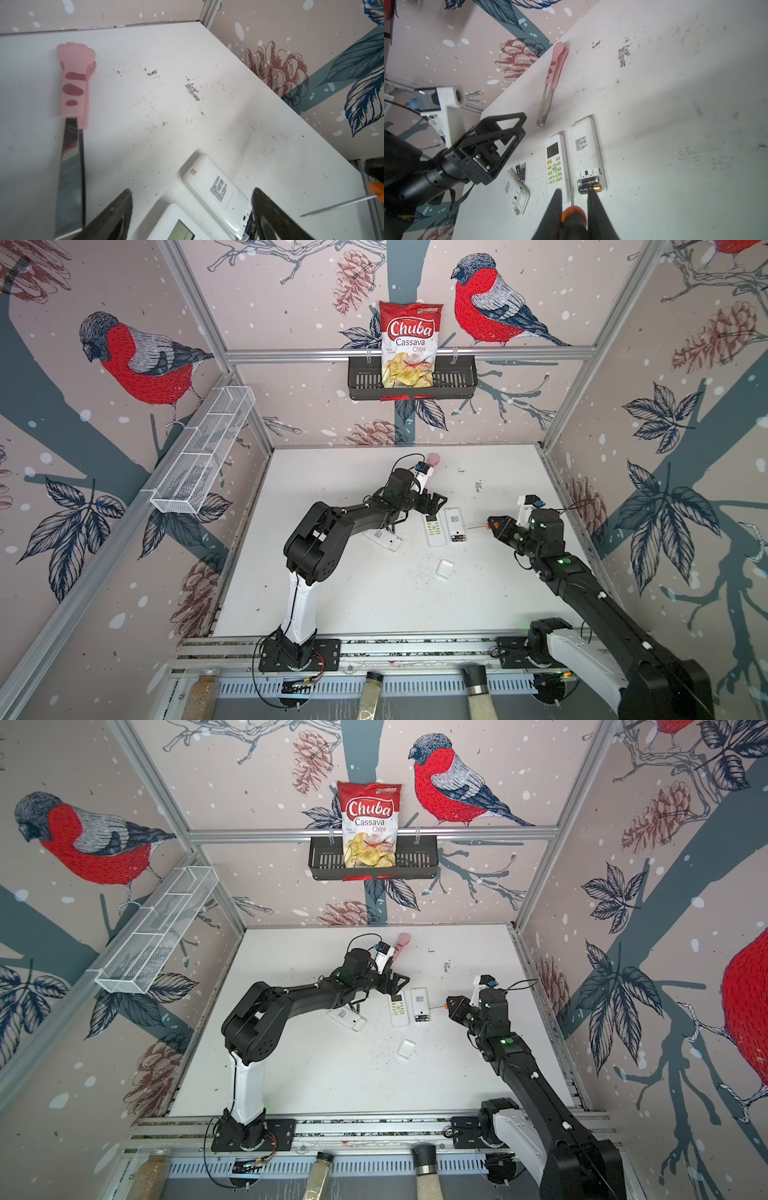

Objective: Unload the batteries from the remote control

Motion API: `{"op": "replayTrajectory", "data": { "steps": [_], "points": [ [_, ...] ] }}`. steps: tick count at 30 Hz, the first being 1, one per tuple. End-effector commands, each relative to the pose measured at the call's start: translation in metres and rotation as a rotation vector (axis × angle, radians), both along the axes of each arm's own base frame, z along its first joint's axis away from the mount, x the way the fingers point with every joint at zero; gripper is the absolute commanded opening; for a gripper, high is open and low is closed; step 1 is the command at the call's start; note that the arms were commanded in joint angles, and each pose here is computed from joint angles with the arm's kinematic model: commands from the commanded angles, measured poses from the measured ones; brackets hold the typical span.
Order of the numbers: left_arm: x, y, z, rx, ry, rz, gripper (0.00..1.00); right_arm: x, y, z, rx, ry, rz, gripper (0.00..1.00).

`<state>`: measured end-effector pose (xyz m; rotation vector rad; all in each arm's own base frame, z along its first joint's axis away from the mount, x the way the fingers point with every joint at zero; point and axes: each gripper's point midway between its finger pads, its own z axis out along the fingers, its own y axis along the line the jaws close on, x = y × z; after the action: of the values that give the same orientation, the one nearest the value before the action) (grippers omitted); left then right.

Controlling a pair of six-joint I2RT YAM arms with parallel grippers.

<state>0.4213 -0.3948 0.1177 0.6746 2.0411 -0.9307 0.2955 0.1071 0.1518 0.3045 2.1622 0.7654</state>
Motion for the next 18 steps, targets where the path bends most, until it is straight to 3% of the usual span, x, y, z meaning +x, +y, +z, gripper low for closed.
{"op": "replayTrajectory", "data": {
  "steps": [1,10,18],
  "points": [
    [-0.006,-0.005,-0.021,0.083,0.051,-0.015,0.91,-0.005,0.003,-0.004,-0.017,0.008,-0.005,0.0],
    [-0.009,-0.005,-0.059,0.231,0.077,0.015,0.94,-0.008,0.015,-0.017,-0.031,0.006,0.003,0.0],
    [-0.01,-0.005,-0.07,0.324,0.05,0.031,0.94,-0.003,0.023,-0.019,-0.057,-0.006,0.008,0.0]
  ]
}}
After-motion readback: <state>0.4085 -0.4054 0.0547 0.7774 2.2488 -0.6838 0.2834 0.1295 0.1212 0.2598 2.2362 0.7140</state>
